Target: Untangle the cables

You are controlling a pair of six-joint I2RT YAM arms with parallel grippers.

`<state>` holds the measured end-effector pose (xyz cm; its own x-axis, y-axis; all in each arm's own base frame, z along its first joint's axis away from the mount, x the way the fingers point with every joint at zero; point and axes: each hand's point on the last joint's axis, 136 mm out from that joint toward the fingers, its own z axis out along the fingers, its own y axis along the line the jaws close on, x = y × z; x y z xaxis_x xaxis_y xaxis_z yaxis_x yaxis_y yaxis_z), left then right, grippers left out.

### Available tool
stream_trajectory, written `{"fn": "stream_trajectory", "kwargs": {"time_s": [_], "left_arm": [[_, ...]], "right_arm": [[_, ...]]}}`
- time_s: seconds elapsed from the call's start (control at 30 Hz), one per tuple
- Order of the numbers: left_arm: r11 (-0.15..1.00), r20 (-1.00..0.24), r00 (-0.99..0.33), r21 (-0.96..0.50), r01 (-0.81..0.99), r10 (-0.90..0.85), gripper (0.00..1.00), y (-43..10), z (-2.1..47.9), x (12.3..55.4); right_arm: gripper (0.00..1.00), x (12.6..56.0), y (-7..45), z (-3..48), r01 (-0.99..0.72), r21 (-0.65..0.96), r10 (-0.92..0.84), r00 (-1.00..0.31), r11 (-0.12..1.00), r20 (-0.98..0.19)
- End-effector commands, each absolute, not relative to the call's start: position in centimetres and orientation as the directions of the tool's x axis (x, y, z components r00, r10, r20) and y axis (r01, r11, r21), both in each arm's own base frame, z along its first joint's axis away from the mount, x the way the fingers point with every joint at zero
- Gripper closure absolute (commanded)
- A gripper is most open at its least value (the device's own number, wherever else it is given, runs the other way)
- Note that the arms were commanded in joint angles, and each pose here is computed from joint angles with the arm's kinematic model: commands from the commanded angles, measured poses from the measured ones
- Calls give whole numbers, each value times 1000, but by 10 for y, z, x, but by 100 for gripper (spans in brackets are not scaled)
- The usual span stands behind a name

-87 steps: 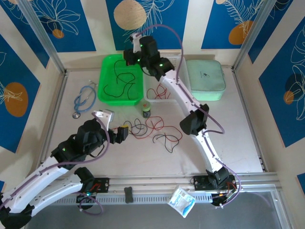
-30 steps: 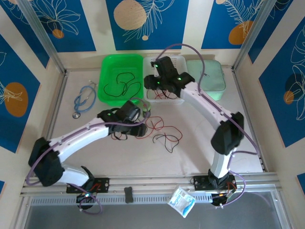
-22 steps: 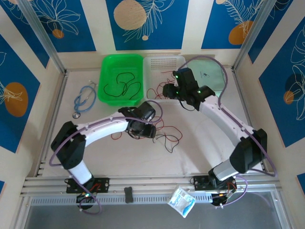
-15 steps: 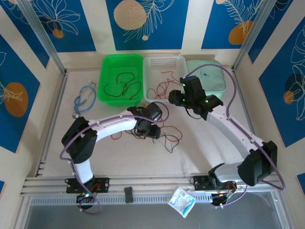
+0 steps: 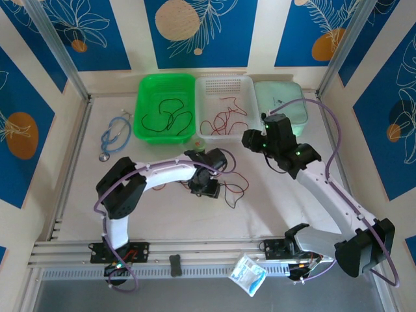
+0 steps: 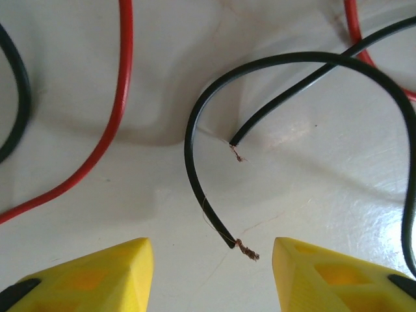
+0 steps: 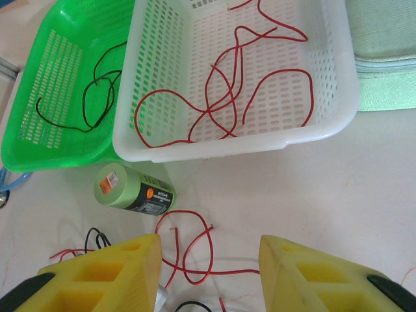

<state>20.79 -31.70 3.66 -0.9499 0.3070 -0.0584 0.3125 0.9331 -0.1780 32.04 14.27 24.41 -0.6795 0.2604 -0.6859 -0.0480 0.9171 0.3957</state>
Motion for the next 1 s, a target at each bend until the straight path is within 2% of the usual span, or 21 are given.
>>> {"fn": "stream_trajectory", "kwargs": {"time_s": [0.0,0.43,0.97], "left_arm": [[939,-42,-954,-169,299,297,52,-319,32,207],[939,-100,-944,-111,326,316,68,-322,17,225],[944,-168,-933,-32,329,320,99,-306,34,235]], "right_arm": [[56,318,136,248,-30,412,292,-660,911,-692],[57,314,135,241,-19,424,301,-676,905,-673],[57,299,141,234,-23,464,314,-706,886,-634]]}}
